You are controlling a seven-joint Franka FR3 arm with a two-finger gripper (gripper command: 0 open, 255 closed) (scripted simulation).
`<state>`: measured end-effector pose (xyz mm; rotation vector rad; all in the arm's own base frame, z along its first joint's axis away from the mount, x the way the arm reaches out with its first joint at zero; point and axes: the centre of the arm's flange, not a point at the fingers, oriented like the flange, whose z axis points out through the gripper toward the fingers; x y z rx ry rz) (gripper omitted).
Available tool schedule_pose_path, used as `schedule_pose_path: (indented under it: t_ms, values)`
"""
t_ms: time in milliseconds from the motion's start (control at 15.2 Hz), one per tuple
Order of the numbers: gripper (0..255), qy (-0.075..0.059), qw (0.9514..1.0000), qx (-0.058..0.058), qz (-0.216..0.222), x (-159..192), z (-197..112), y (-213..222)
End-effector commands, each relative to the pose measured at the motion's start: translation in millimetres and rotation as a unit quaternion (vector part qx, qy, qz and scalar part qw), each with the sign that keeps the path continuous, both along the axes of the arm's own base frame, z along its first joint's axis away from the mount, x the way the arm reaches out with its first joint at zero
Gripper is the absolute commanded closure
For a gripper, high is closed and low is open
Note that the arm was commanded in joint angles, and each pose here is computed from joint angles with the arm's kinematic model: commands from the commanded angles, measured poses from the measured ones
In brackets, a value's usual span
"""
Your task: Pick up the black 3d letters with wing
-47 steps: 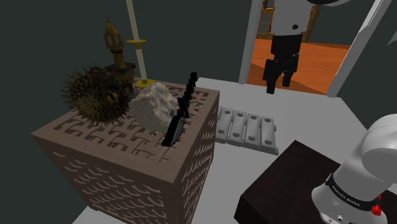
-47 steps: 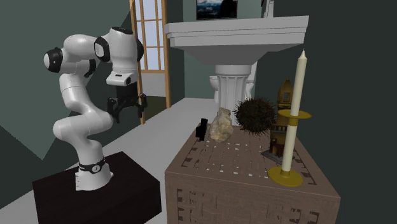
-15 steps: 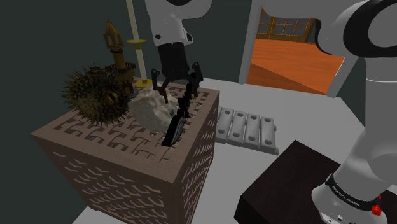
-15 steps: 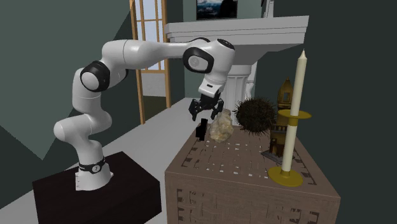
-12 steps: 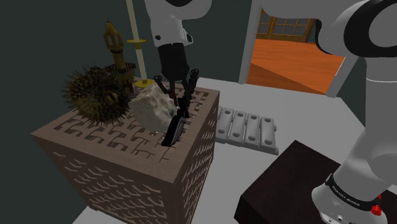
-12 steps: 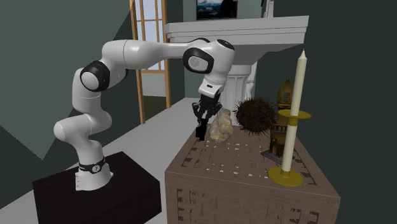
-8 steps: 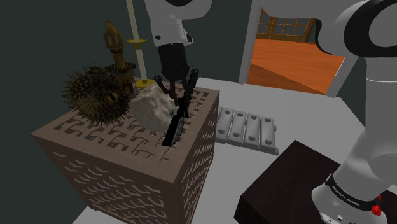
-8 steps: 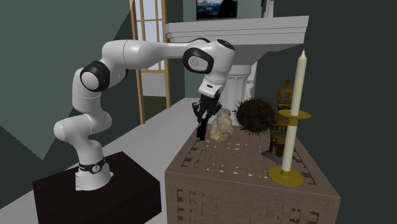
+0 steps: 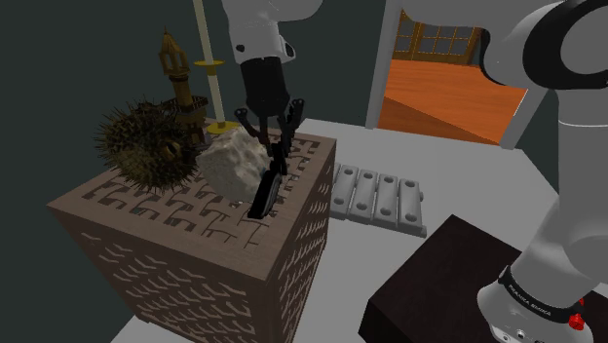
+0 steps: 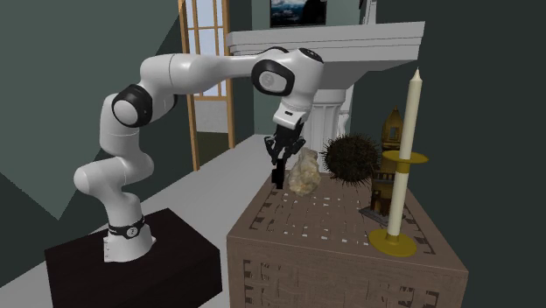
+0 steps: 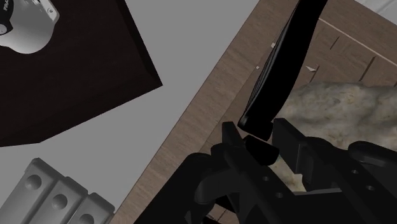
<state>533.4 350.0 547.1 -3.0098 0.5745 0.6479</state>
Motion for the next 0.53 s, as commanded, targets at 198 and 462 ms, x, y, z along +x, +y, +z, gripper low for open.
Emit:
schedule_pose_path:
  t_ms: [198, 462]
  values:
    - [255, 0.000, 1.0000, 0.000, 0.000, 0, 26, -1]
    - [255, 0.000, 1.0000, 0.000, 0.000, 0, 48, -1]
